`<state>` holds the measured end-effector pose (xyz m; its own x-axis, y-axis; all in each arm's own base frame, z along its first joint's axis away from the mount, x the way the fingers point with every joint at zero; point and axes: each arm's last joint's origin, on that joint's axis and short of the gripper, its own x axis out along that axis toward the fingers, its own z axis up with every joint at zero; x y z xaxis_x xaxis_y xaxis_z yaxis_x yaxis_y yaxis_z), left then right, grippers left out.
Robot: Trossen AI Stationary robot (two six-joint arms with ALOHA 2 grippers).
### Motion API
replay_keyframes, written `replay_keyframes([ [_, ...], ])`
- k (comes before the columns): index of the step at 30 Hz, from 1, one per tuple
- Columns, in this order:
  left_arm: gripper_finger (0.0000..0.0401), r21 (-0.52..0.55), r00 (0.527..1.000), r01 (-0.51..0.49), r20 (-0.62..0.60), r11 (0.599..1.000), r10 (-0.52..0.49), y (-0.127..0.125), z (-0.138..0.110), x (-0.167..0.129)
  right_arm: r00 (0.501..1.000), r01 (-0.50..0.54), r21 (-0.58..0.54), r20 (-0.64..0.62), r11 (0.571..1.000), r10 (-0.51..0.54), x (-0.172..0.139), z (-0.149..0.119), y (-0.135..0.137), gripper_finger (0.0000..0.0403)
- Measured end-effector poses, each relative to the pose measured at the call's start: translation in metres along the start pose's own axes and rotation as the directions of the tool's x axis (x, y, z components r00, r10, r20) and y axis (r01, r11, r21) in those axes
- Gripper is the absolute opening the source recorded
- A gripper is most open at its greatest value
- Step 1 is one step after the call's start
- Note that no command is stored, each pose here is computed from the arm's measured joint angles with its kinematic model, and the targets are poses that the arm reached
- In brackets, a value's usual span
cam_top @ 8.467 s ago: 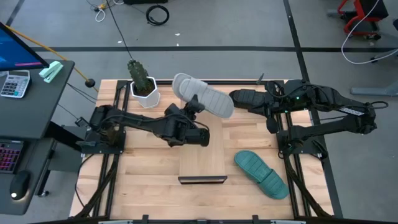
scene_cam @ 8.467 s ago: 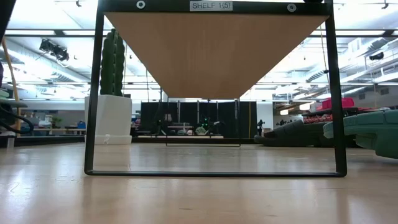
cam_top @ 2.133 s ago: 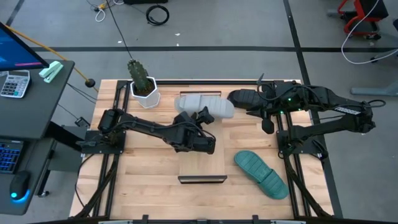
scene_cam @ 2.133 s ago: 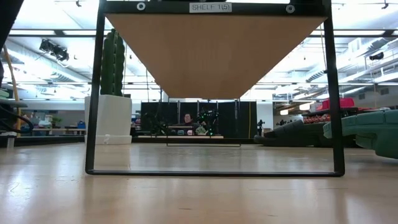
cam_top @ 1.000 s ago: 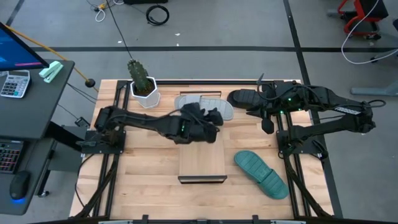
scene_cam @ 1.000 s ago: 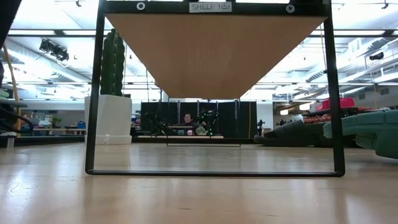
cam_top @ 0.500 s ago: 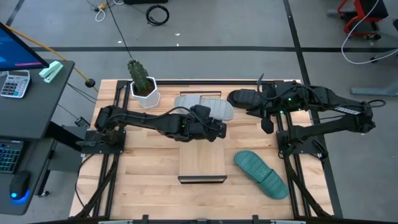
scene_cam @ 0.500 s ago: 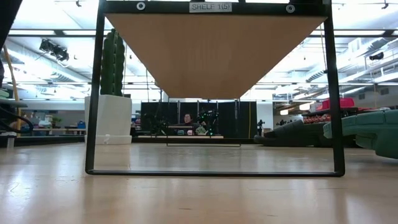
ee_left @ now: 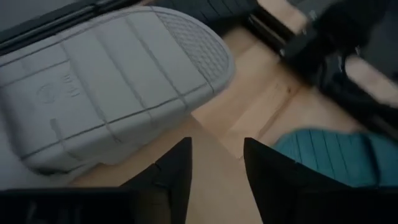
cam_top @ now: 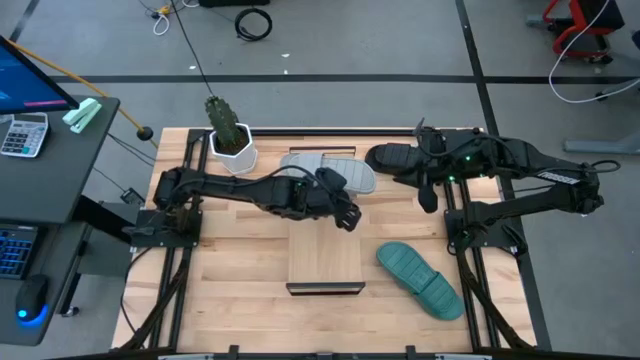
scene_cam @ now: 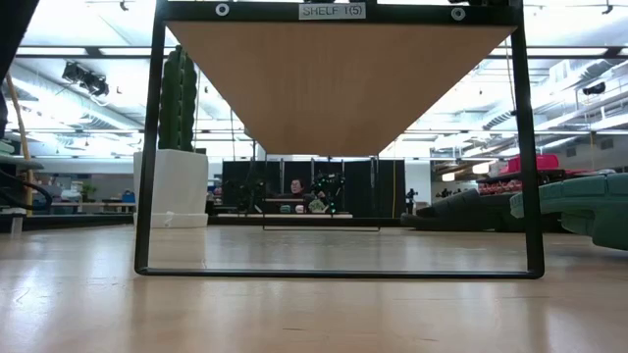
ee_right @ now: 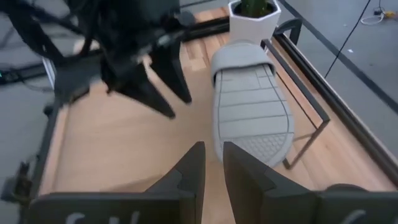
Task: Pick and place slippers onto the shelf
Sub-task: Put the gray pair of slippers on the shelf
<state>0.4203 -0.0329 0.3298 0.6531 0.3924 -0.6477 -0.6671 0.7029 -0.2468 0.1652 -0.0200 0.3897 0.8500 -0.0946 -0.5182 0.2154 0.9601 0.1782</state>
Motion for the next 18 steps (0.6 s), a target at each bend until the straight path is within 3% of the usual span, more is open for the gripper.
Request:
replay_keyframes([
  [7,0.0121,0.219,0.996,0.042,-0.086,0.975,-0.024,0.011,0.005,0.007,1.000,-0.006,0.099,0.017,0.995,0.004,0.006,0.004,0.001,0.0065],
  [18,0.0094,0.483,0.992,0.077,-0.121,0.872,-0.020,0.030,0.020,0.018,0.999,-0.015,0.200,0.037,0.980,0.007,0.019,0.010,0.002,0.0065],
])
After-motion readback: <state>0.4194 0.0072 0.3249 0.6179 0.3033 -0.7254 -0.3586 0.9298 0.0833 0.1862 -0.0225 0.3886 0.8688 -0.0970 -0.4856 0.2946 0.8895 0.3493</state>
